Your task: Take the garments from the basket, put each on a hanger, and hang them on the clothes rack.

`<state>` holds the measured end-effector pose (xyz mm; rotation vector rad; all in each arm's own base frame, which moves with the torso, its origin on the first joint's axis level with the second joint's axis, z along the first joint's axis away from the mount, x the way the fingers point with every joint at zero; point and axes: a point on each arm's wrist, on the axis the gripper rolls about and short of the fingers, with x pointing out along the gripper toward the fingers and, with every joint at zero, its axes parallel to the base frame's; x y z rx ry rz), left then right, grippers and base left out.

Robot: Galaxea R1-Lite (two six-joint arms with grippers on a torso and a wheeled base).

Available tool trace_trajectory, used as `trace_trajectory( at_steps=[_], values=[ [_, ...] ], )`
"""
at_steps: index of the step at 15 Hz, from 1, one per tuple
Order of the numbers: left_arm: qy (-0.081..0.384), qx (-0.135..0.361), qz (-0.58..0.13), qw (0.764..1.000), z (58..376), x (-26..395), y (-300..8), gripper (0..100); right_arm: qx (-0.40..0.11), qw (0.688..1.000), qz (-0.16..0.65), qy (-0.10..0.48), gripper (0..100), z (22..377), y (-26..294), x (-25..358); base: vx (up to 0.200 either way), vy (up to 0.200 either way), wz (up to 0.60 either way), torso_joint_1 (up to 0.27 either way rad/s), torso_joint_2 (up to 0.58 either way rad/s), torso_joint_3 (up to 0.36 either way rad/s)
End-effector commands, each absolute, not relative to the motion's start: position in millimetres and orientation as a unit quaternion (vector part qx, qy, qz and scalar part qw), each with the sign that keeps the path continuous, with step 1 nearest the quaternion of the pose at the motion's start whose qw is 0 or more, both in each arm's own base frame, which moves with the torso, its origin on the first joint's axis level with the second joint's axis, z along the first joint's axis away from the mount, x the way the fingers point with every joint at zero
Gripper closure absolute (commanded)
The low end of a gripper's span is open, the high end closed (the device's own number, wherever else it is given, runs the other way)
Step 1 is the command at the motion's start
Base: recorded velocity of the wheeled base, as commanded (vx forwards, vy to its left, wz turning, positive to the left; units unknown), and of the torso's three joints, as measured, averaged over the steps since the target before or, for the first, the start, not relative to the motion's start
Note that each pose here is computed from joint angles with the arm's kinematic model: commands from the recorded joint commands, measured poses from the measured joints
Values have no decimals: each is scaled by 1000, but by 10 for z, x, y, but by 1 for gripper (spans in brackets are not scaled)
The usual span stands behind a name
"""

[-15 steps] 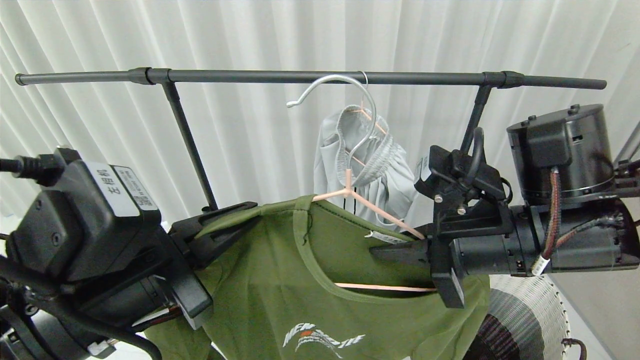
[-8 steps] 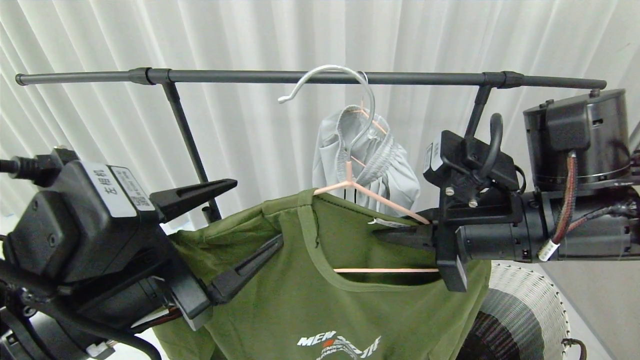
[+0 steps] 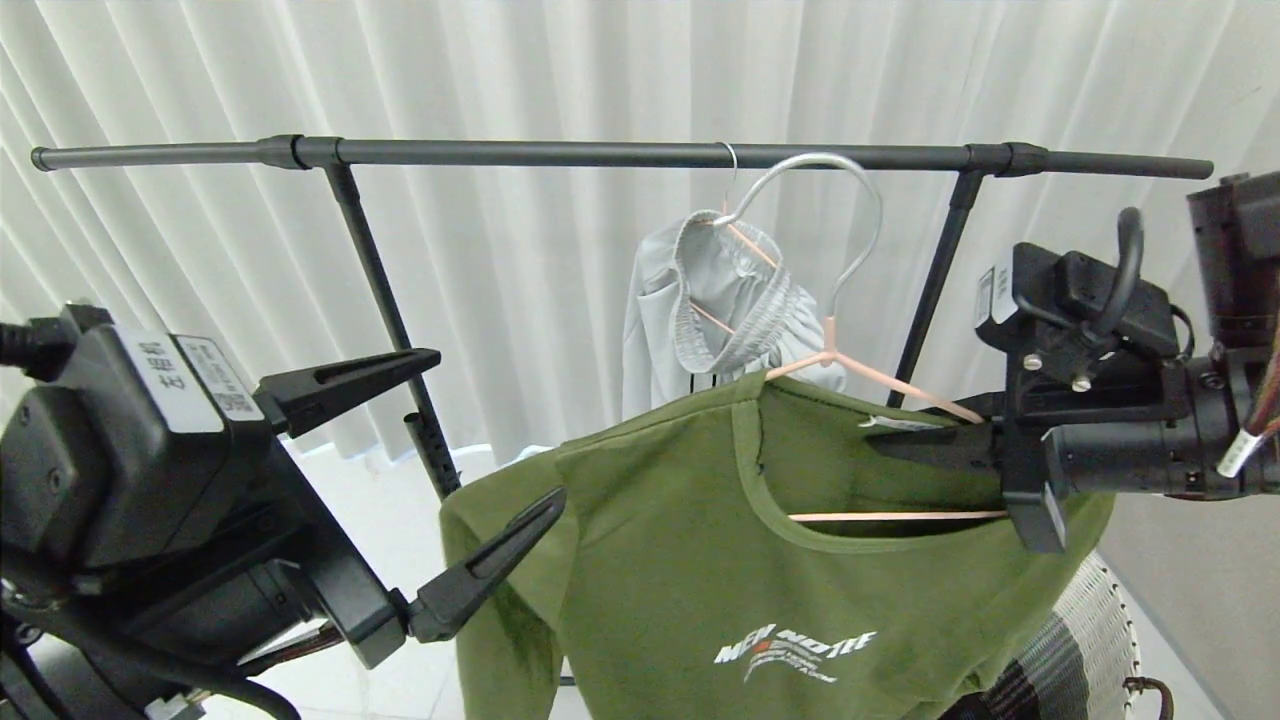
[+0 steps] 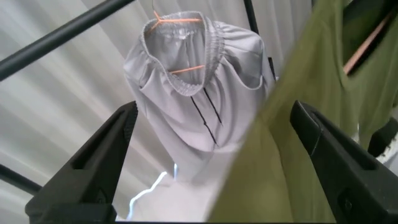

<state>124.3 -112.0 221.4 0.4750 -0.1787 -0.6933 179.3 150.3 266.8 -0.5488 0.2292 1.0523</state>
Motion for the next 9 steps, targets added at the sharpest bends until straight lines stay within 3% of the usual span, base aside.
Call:
trace_trajectory(
  at_steps=[1,3,5,9],
  values=[
    [-74,235,-339,908,2104,1179,-1060,0,-254,838,473,94,100,2762,1354,1756,0,0,0,0,0,0],
    [-49,247,-333,909,1944,1148,-985,0,-253,839,472,91,100,2777,1331,1735,0,0,0,0,0,0],
    [9,267,-300,916,1669,1175,-825,0,-253,840,472,90,100,2779,1318,1717,0,0,0,0,0,0],
    [65,272,-272,920,1470,1238,-727,0,-254,840,470,95,100,2789,1284,1688,0,0,0,0,0,0]
  ],
)
